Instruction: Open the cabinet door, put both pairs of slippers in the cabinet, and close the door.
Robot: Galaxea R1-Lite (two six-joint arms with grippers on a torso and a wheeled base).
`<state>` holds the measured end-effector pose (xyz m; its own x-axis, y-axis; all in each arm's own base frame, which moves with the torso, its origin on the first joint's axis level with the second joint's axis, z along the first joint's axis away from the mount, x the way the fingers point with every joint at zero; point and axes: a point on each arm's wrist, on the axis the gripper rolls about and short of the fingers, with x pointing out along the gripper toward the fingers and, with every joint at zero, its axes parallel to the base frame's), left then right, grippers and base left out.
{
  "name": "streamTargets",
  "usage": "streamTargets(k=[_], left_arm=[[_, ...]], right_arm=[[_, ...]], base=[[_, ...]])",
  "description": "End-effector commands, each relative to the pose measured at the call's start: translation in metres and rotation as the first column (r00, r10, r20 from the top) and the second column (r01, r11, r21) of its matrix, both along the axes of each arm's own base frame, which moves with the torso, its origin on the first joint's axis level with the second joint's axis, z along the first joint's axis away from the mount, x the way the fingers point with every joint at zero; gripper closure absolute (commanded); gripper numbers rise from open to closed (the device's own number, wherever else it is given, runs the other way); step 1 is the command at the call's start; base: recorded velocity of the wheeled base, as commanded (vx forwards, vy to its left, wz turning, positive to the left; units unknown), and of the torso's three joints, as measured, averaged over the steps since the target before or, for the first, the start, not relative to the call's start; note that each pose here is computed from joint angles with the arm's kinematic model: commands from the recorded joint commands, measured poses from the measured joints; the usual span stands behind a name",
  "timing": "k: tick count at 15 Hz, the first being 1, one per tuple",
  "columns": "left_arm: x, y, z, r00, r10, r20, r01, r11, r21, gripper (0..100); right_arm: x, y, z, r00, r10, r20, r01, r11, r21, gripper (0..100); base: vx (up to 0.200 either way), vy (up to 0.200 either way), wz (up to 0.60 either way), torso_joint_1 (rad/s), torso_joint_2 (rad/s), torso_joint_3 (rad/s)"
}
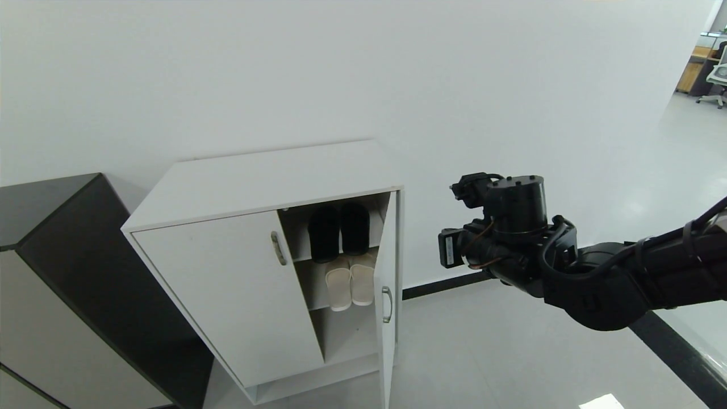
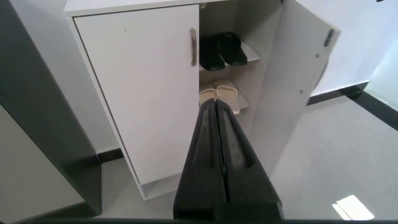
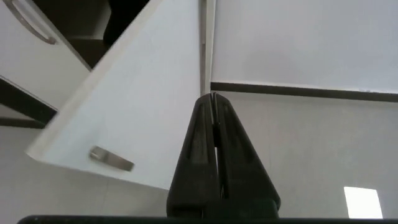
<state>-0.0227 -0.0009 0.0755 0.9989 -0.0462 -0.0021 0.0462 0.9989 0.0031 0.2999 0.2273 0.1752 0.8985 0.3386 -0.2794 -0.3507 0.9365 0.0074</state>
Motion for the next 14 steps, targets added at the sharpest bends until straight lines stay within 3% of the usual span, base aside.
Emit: streamTargets(k=[1, 7, 12, 14], left_arm=[[0.000, 0.000, 0.000, 1.000, 0.000, 0.001, 0.000, 1.000, 0.000, 100], [0.000, 0.000, 0.000, 1.000, 0.000, 0.001, 0.000, 1.000, 0.000, 100], [0.000, 0.000, 0.000, 1.000, 0.000, 0.001, 0.000, 1.000, 0.000, 100], [0.000, 0.000, 0.000, 1.000, 0.000, 0.001, 0.000, 1.000, 0.001, 100]], right_arm=[[-0.004, 0.004, -0.005, 1.000, 0.018, -0.013, -0.018, 1.000, -0.007, 100], [-0.004, 0.003, -0.009, 1.000, 0.016, -0.025, -0.016, 1.000, -0.009, 100], [-0.006, -0.004, -0.018, 1.000, 0.016, -0.003, -0.016, 1.000, 0.001, 100], [-0.010, -0.013, -0.021, 0.995, 0.096, 0.003, -0.096, 0.995, 0.029, 100]], base=[[0.000, 0.000, 0.60, 0.002, 0.01, 0.002], [0.000, 0.000, 0.60, 0.002, 0.00, 0.002], [0.000, 0.000, 0.00, 0.000, 0.00, 0.000], [0.000, 0.000, 0.00, 0.000, 0.00, 0.000]])
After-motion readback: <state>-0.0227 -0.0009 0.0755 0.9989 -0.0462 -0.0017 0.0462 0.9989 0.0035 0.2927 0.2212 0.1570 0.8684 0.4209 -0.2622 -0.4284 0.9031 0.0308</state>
